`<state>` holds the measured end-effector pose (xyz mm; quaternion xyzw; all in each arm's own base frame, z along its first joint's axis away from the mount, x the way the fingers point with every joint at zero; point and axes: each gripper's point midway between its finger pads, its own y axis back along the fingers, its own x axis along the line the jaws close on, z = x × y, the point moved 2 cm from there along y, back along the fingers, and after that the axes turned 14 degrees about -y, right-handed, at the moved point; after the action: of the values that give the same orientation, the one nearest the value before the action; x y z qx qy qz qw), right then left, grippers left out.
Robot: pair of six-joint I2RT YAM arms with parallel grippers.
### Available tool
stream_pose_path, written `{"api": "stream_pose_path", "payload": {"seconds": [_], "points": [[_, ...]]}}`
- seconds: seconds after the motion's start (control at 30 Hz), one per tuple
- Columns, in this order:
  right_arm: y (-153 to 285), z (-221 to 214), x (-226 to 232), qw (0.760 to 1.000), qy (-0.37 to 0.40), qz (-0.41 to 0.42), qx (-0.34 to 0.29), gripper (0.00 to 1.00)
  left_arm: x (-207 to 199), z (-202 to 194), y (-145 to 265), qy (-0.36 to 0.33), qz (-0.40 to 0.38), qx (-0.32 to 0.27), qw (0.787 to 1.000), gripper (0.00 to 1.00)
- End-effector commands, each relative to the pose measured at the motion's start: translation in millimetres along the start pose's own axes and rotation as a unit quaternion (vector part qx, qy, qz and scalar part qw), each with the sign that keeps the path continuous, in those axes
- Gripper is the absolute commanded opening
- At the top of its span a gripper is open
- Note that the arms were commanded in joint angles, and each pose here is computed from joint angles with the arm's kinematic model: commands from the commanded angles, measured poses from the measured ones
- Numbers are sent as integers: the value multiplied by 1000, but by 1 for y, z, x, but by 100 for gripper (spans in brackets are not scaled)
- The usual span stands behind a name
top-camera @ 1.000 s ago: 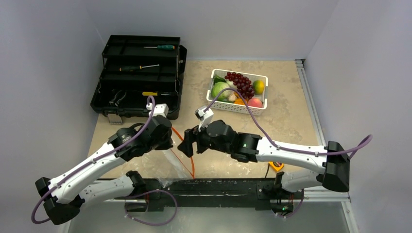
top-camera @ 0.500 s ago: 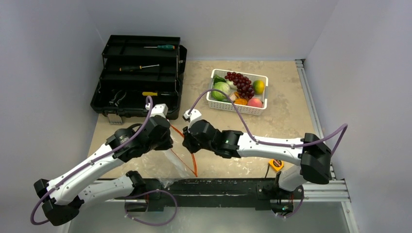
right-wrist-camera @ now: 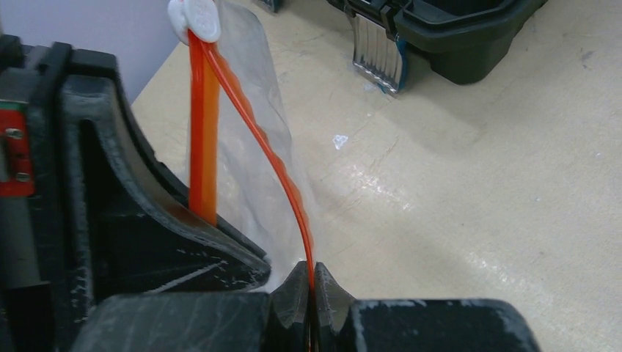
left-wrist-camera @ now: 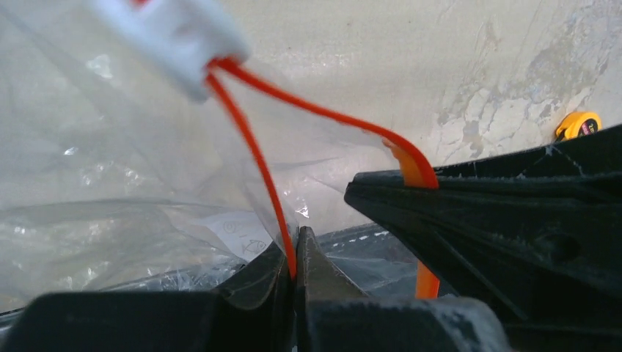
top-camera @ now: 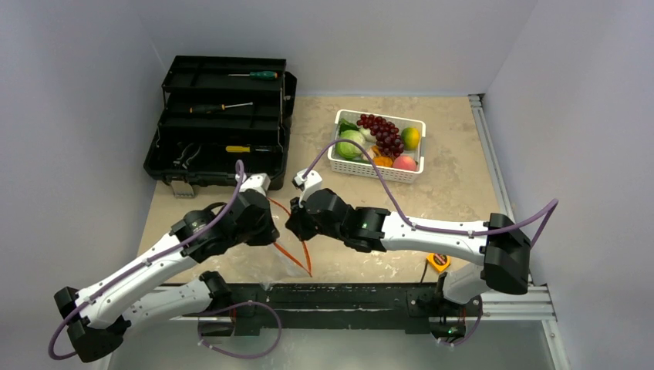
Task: Place the food in the zip-top bag and seal the zipper
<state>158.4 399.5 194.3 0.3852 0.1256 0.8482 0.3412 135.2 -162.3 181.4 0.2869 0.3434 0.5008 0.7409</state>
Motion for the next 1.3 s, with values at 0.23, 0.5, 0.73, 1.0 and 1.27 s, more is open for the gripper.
{"api": "stream_pose_path", "payload": {"seconds": [0.23,0.5,0.73,1.0,1.27], "points": [[-5,38,-75,999,-17,-45,-19,0,40,21,57,-61,78,-47,994,0],[-23,19,-66,999,-7,-10,43,0,8,19,48,-38,-16,-48,998,0],[-27,4,-52,997,5,2,75,0,0,16,28,-19,-8,-21,1000,0],[14,43,-28,998,49,30,24,49,13,14,18,7,43,-19,999,0],[69,100,-30,991,37,29,-124,79,14,9,12,20,50,-9,999,0]]}}
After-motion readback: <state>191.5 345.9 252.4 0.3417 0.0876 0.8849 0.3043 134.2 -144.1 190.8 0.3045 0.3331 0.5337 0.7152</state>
